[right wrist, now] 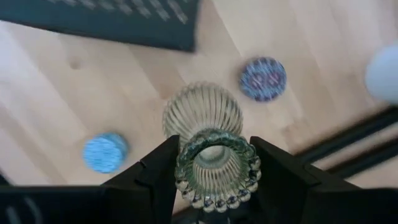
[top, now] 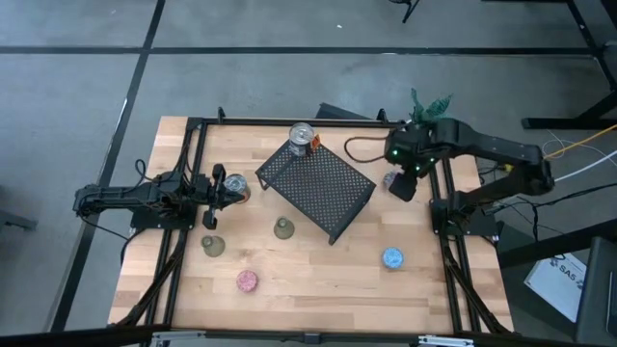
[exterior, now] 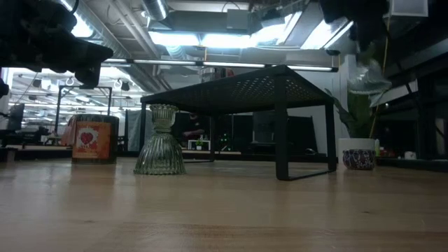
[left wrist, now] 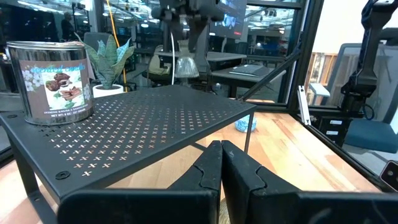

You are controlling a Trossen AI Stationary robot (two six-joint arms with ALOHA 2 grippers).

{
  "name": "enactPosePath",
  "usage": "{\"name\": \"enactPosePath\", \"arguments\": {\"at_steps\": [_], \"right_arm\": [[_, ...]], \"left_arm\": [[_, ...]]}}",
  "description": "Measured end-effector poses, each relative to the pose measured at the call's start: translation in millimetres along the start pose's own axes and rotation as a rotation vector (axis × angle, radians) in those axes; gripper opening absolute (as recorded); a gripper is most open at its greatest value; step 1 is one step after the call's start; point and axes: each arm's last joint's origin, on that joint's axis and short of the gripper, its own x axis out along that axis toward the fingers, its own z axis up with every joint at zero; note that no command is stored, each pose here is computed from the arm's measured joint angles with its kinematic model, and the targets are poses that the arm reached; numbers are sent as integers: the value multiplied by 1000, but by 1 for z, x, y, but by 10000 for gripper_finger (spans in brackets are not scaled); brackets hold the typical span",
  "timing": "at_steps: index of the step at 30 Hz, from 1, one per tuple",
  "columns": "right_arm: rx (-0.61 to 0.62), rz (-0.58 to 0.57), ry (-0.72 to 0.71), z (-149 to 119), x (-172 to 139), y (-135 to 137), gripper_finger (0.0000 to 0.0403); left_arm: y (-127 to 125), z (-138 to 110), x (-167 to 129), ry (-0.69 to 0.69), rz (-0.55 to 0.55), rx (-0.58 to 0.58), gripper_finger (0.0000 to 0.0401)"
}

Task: Pick & Place candle stick holders
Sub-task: Put the right glass candle holder on the shelf

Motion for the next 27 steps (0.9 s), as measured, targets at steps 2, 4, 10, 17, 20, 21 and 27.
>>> {"name": "enactPosePath", "arguments": {"at_steps": [2, 4, 10, 17, 20, 21, 27], "right_arm": [[-23, 36, -23, 7, -9, 2, 185], [-37, 43, -39, 15, -14, 4, 185], [-100, 54, -78, 39, -24, 12, 185], [-180, 47, -81, 63, -23, 20, 185], [-238, 43, -76, 72, -20, 22, 185], [-262, 42, -78, 75, -19, 22, 185], [-343, 35, -97, 96, -7, 25, 185]], "left_arm": [[0, 0, 0, 0, 0, 0, 1], [0, 0, 0, 0, 0, 0, 1], [0, 0, 0, 0, 0, 0, 1], [0, 0, 0, 0, 0, 0, 1], [0, 0, 0, 0, 0, 0, 1], [0, 0, 0, 0, 0, 0, 1], [0, 0, 0, 0, 0, 0, 1]]}}
